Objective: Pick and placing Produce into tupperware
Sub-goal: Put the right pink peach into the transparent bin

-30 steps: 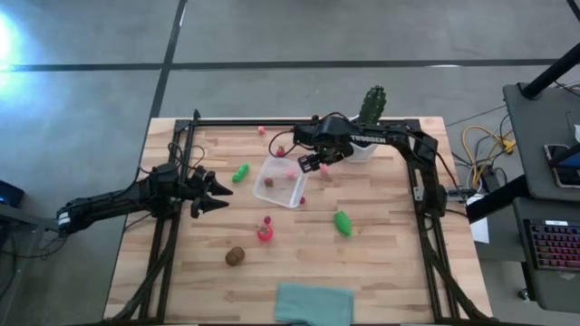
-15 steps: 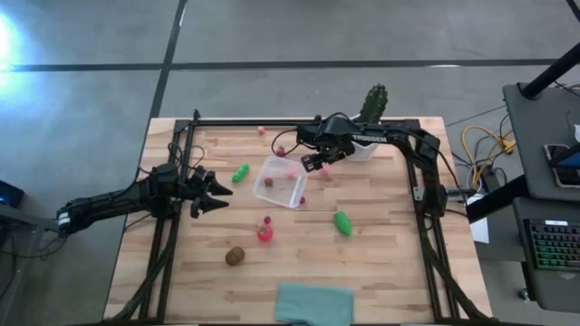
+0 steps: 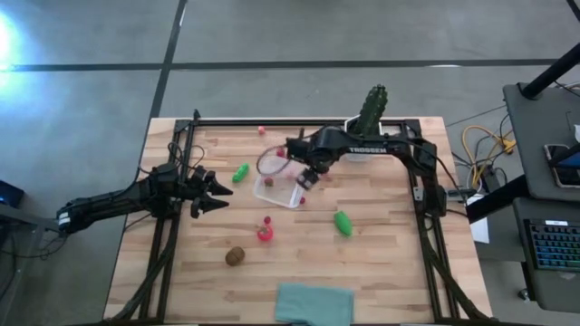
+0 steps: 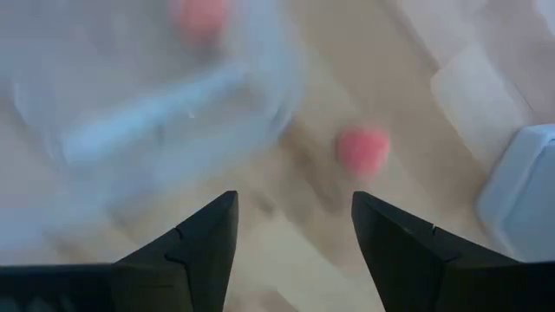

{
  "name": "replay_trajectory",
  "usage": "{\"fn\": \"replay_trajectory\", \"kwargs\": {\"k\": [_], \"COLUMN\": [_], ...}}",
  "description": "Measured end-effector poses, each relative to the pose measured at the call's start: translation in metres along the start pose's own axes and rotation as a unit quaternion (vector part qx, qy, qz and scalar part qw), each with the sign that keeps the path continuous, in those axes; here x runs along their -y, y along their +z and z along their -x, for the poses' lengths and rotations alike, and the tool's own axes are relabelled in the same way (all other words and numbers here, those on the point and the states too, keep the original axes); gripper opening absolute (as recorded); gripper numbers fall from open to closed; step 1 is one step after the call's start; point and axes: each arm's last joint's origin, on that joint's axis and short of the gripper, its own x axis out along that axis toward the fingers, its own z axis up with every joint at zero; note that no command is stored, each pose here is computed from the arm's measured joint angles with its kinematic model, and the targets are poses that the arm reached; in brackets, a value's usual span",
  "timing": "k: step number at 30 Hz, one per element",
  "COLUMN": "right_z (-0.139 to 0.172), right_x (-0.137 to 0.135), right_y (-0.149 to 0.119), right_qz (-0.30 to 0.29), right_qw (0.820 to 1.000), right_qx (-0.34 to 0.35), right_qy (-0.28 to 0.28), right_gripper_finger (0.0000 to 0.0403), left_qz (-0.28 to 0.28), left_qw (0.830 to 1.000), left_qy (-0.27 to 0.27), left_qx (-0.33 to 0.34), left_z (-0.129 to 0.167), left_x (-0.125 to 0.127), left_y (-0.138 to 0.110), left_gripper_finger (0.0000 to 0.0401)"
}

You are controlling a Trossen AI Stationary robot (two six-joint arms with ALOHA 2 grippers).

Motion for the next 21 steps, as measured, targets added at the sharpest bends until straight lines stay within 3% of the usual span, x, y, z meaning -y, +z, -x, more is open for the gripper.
{"fn": "replay_trajectory", "kwargs": {"k": [4, 7, 9, 12, 17, 21], "right_z": [0.006, 0.009, 0.010, 0.011, 0.009, 0.006], "right_x": [-0.011, -0.015, -0.017, -0.018, -0.015, -0.005], "right_y": [-0.016, -0.026, -0.028, -0.024, -0.009, -0.003], "right_qz": [0.181, 0.350, 0.418, 0.452, 0.420, 0.449], "right_qw": [0.982, 0.931, 0.897, 0.874, 0.893, 0.885], "right_qx": [-0.043, -0.074, -0.076, -0.056, 0.003, -0.005], "right_qy": [-0.020, -0.072, -0.122, -0.167, -0.161, -0.124], "right_gripper_finger": [0.0219, 0.0219, 0.0219, 0.0219, 0.0219, 0.0219], "left_qz": [0.000, 0.000, 0.000, 0.000, 0.000, 0.000], "left_qw": [1.000, 1.000, 1.000, 1.000, 1.000, 1.000], "left_qy": [0.000, 0.000, 0.000, 0.000, 0.000, 0.000], "left_qx": [0.000, 0.000, 0.000, 0.000, -0.001, 0.000], "left_z": [0.000, 0.000, 0.000, 0.000, 0.000, 0.000], "left_x": [0.000, 0.000, 0.000, 0.000, 0.000, 0.000], "left_y": [0.000, 0.000, 0.000, 0.000, 0.000, 0.000], "left_gripper_finger": [0.0261, 0.0261, 0.0261, 0.0261, 0.0261, 0.0261]}}
